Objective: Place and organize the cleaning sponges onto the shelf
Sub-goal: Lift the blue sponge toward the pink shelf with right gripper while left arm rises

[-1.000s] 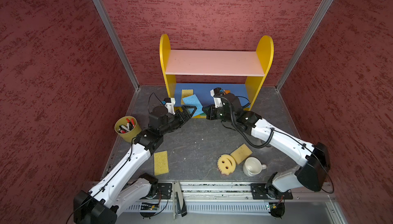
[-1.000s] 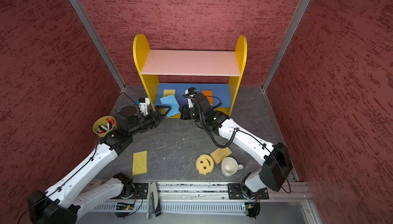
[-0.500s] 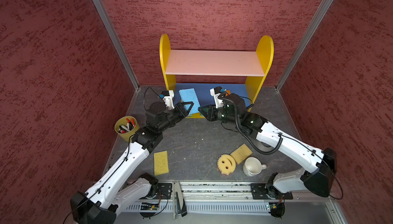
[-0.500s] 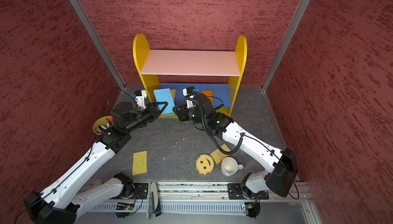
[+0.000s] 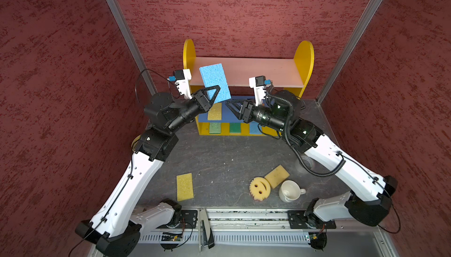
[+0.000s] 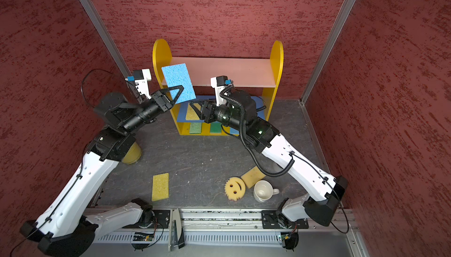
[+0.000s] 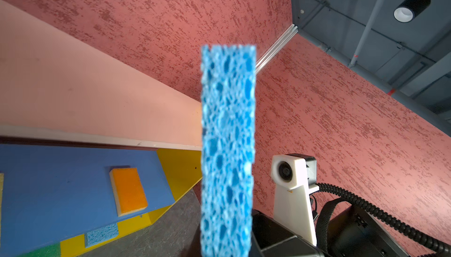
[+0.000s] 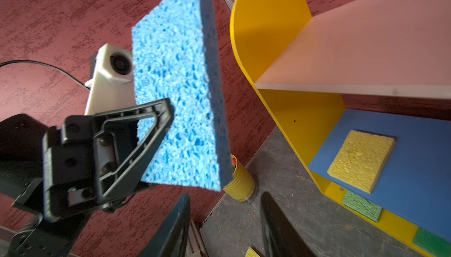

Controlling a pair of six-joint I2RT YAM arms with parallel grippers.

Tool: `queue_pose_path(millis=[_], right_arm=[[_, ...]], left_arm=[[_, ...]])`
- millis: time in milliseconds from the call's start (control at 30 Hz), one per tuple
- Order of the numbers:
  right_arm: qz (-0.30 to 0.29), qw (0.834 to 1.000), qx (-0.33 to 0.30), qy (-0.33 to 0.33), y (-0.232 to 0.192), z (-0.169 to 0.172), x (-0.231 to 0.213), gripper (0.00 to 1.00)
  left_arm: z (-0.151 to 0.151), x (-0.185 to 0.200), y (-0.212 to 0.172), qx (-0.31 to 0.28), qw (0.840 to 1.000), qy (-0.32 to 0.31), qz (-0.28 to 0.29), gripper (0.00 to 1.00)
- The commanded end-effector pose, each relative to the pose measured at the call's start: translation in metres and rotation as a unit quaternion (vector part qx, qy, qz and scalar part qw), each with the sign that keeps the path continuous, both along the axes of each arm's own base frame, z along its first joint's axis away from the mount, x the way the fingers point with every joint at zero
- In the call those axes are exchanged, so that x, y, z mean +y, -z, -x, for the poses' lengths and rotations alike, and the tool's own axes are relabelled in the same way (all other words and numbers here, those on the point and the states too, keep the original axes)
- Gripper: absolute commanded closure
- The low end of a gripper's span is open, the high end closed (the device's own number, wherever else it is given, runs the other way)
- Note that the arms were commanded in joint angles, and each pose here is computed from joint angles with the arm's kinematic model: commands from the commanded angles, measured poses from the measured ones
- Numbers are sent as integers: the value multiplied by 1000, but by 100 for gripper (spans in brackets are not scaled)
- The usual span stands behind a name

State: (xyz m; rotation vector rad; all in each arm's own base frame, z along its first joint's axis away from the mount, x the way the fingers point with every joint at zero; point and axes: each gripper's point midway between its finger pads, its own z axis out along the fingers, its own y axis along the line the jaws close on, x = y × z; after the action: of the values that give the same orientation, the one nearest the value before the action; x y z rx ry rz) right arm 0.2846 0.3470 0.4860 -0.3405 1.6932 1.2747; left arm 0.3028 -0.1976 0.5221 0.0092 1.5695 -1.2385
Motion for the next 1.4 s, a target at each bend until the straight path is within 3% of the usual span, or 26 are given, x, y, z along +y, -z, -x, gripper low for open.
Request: queue_pose_path(millis=[0,133,333,767,867,967,1000,1033,1100,1167,1367], right_arm=[[-10,1000,-12,-20,-16,-9,-7,50],[-40,997,9,-65,-21,-30,-2,50],[-30,996,33,-78,-18,-56,14,51],[-34,994,65,-86,-4,-81,33,51],[-46,993,62,-91,-10,-77,32,63],[-55,992,66,-93,-13,-74,30,90],[-57,992,67,-90,-15,-75,29,97],[-61,992,68,-89,-16,-75,29,100],[-66,992,71,-80,-19,-78,28,100],[-68,993,74,-66,-20,-84,27,100],[-49,996,75,3,-13,-114,23,100]], left_arm=[[-16,-9,4,3,999,45,-27,87],[-37,-3,-3,12,997,77,0,87],[-58,3,-1,38,994,99,25,90],[-48,15,0,47,993,105,39,91],[-48,17,0,47,993,100,38,91],[-51,21,4,53,994,92,36,91],[-52,22,6,56,994,88,34,88],[-52,24,7,56,994,85,32,79],[-49,27,7,51,996,73,24,49],[-44,35,6,47,998,43,10,31],[-15,92,13,20,987,-156,-28,23]])
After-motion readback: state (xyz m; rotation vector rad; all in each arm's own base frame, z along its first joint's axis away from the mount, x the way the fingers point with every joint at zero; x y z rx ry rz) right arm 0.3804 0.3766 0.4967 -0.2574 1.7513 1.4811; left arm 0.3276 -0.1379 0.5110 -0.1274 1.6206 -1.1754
